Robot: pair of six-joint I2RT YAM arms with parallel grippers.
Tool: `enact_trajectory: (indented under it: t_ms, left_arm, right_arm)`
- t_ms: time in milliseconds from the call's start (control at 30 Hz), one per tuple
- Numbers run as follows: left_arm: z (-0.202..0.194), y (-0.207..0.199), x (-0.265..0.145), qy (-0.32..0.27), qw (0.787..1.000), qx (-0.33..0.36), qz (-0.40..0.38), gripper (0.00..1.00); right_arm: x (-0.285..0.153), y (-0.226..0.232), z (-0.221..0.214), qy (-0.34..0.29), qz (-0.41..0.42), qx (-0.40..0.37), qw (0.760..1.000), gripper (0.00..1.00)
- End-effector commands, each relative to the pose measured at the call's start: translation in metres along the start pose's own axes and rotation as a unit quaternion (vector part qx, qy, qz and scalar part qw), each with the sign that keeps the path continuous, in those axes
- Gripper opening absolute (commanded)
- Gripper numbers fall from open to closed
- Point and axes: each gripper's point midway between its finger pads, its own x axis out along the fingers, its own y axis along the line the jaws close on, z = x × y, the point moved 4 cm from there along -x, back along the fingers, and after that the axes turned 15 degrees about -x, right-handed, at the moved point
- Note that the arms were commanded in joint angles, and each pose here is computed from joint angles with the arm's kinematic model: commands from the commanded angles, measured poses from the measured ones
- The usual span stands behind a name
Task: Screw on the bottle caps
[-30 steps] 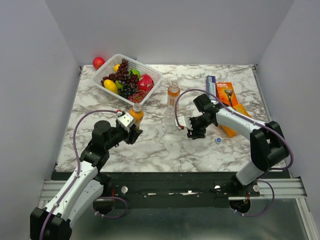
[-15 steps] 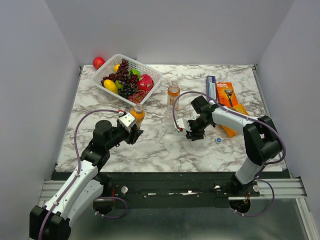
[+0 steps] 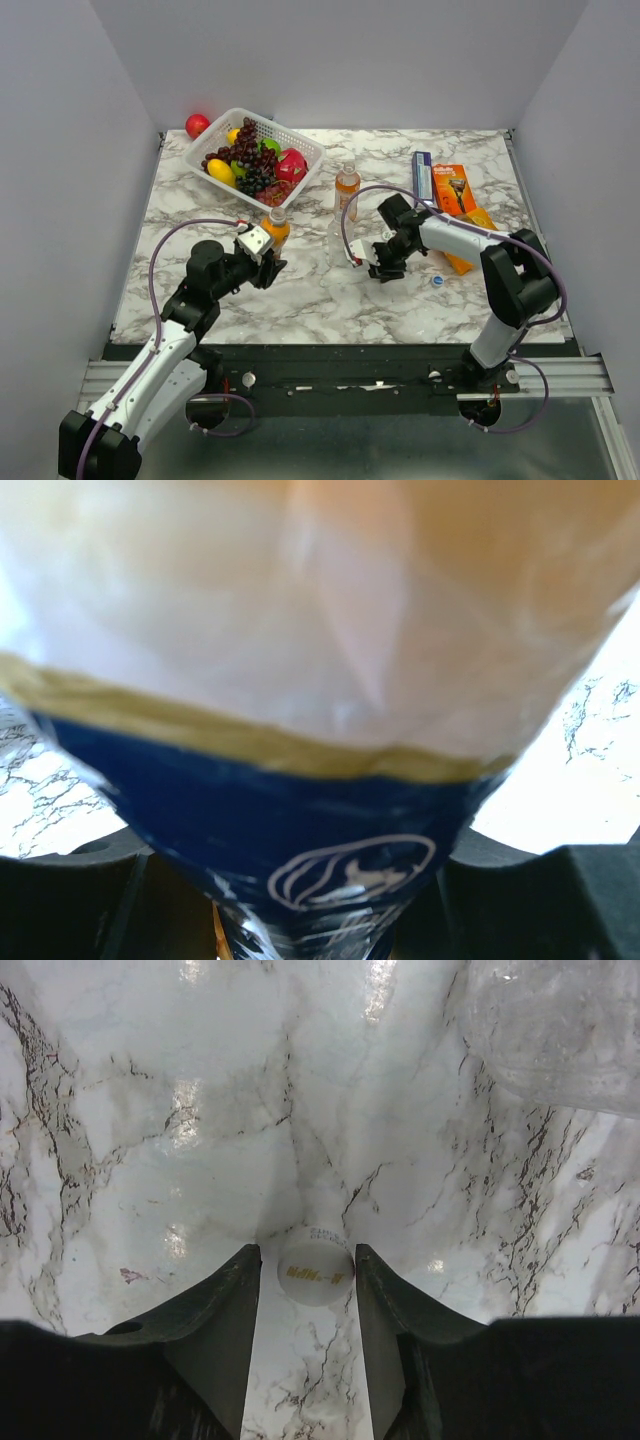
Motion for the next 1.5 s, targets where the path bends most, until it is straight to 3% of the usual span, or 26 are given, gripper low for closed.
enact_trajectory:
  t_ms: [0, 400, 767, 900, 1133, 1467]
  left_arm:
    - [0.003, 0.000, 0.000, -0.005, 1.000, 0.005, 0.003, 0.00]
    - [0.002, -0.001, 0.002, -0.008, 1.000, 0.005, -0.001, 0.00]
    - [-0.001, -0.006, 0.005, -0.008, 1.000, 0.008, -0.026, 0.00]
    - [-0.009, -0.030, 0.010, -0.003, 0.994, 0.018, -0.104, 0.00]
    - [-0.027, -0.068, 0.023, 0.007, 0.972, 0.065, -0.227, 0.00]
    - [-0.058, -0.107, 0.053, 0.013, 0.950, 0.067, -0.306, 0.00]
  right_arm:
    - [0.005, -0.004, -0.002, 0.007, -0.003, 0.000, 1.000, 0.50]
    - [0.006, 0.004, -0.007, 0.023, 0.000, -0.003, 1.000, 0.49]
    - [-0.004, 0.006, 0.002, 0.010, -0.013, 0.012, 1.000, 0.35]
    - [-0.044, 0.009, 0.025, -0.003, -0.056, 0.003, 0.998, 0.32]
    - [-0.138, 0.028, 0.093, -0.083, -0.096, 0.037, 0.991, 0.30]
    - [-0.232, 0.035, 0.175, -0.144, -0.115, -0.012, 0.983, 0.30]
